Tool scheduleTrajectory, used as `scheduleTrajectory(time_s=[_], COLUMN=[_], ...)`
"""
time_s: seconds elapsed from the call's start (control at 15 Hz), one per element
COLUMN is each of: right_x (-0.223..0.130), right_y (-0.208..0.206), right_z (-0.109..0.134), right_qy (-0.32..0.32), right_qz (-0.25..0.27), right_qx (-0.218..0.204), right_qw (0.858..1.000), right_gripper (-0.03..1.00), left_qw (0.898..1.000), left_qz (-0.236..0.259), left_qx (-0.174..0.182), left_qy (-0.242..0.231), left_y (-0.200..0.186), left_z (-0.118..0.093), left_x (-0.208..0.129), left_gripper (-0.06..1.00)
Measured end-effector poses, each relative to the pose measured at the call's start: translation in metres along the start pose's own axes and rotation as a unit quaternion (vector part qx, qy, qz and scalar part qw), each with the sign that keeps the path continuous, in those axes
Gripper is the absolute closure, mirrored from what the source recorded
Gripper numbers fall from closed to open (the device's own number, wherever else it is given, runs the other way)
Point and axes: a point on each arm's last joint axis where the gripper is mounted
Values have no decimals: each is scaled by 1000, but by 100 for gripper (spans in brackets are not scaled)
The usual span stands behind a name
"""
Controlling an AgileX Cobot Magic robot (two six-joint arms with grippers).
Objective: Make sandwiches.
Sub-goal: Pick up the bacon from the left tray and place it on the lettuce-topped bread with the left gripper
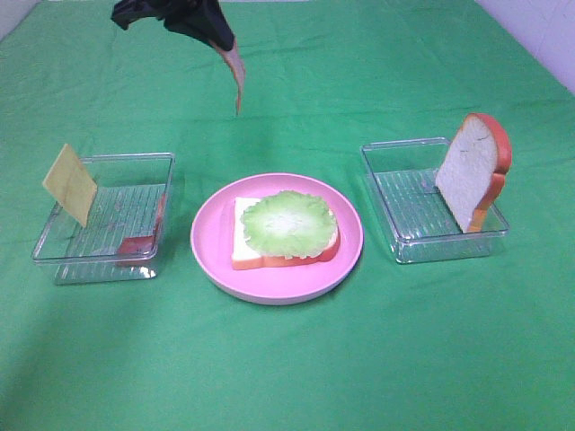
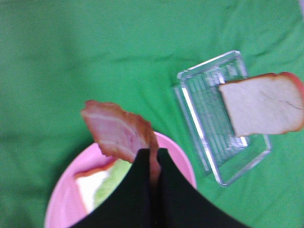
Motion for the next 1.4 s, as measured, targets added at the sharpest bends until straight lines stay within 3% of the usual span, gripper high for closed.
scheduleTrajectory(time_s=[0.2, 0.33, 0.6, 0.8, 0.87, 0.93, 1.0, 1.07, 1.13, 1.4], right_x=[0, 0, 0, 0, 0, 0, 0, 0, 0, 0], right_y=[0, 0, 0, 0, 0, 0, 0, 0, 0, 0], right_z=[0, 0, 0, 0, 0, 0, 0, 0, 0, 0], right_qy=[0, 0, 0, 0, 0, 0, 0, 0, 0, 0], right_qz=[0, 0, 0, 0, 0, 0, 0, 0, 0, 0], right_qx=[0, 0, 0, 0, 0, 0, 0, 0, 0, 0], right_qw=[1000, 1000, 1000, 1000, 1000, 1000, 1000, 1000, 1000, 1000], right_gripper=[23, 23, 23, 23, 23, 23, 23, 23, 23, 23], left_qw=[997, 992, 988, 983, 982, 980, 980, 980, 978, 971], left_qz=[20, 50, 93, 135, 152, 178, 178, 187, 191, 186], left_qx=[-77, -109, -119, -114, -106, -65, -65, 17, 54, 123], left_qy=[18, 34, 44, 43, 46, 58, 58, 65, 70, 83], left_y=[21, 47, 80, 104, 110, 115, 115, 115, 115, 113], left_z=[-23, -47, -63, -60, -56, -45, -45, -30, -23, -11], left_x=[-9, -25, -46, -61, -65, -71, -71, -71, -72, -69], left_gripper=[94, 94, 94, 94, 94, 94, 94, 94, 94, 94])
Point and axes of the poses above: a point on each arm's last joint axis where the gripper is mounted, y pointing out along that axis toward the gripper, z along the wrist's bending axis when the last joint is at zero, x = y × z, and after that the axes turned 1 degree about y, right-handed
